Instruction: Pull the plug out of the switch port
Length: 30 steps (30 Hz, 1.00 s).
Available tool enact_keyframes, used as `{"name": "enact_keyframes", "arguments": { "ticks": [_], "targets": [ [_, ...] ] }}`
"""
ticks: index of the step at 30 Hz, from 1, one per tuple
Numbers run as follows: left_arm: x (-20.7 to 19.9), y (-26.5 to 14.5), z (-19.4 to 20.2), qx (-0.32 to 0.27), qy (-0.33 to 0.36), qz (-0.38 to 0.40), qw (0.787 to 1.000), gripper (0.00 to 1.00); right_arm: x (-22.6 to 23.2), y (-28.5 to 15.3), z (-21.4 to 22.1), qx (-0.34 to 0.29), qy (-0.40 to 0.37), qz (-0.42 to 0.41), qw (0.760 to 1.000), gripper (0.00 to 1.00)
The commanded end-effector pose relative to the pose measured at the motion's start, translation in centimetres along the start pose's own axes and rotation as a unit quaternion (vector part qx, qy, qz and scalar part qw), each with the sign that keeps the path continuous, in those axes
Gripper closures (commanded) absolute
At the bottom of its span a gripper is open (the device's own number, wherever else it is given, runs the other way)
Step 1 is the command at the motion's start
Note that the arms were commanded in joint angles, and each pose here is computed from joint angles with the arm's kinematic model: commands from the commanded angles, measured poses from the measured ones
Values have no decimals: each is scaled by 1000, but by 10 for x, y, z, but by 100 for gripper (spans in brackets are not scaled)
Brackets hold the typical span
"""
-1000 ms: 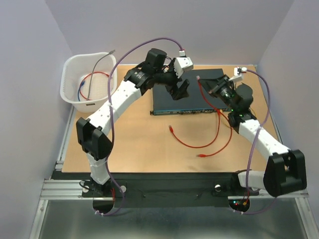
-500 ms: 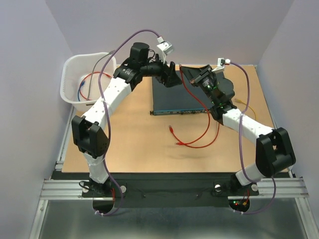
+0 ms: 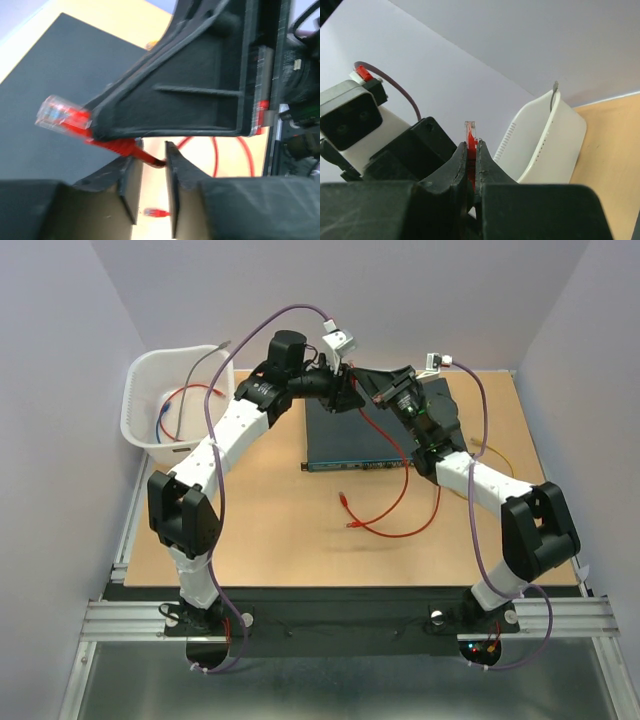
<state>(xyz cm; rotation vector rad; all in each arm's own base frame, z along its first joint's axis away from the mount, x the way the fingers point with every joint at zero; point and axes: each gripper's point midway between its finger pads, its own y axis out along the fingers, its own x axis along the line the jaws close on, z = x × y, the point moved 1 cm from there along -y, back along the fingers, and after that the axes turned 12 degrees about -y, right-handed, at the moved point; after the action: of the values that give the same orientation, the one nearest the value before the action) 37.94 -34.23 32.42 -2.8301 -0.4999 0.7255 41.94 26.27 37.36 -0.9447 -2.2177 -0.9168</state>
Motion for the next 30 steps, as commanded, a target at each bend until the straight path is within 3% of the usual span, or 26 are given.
{"name": "enact_keyframes", "arguments": {
  "ticks": [1, 10, 11, 12, 13, 14, 15, 20, 24, 25, 30],
  "targets": [
    [-5, -8, -20, -32, 35, -8, 999, 100, 39, -4, -23, -41, 9, -58, 997, 100],
    [23, -17, -23, -45, 17, -60, 997, 100, 21, -19, -9, -21, -15, -28, 999, 99],
    [33, -23, -22, -47, 18, -83, 995, 100, 26, -22, -12, -21, -32, -23, 999, 69],
    [46, -35, -27, -54, 19, -106, 993, 100, 13, -25, -7, -1, -63, 10, 998, 50],
    [57, -48, -34, -64, 23, -134, 989, 100, 16, -31, -16, -10, -81, 25, 996, 17],
    [66, -59, -40, -72, 28, -151, 985, 100, 13, -35, -18, -8, -99, 40, 994, 5],
    [74, -70, -47, -80, 34, -167, 982, 100, 10, -39, -21, -7, -115, 55, 992, 0],
    [129, -177, -102, -152, 62, -312, 936, 100, -5, -68, -36, 3, -206, 134, 969, 0],
    [149, -250, -120, -165, 85, -416, 890, 100, -28, -89, -31, 36, -242, 192, 950, 0],
    [159, -282, -119, -162, 96, -468, 863, 100, -33, -93, -30, 40, -247, 203, 947, 0],
    [174, -373, -112, -165, 117, -604, 771, 100, -50, -108, -18, 63, -262, 222, 937, 0]
  ]
}}
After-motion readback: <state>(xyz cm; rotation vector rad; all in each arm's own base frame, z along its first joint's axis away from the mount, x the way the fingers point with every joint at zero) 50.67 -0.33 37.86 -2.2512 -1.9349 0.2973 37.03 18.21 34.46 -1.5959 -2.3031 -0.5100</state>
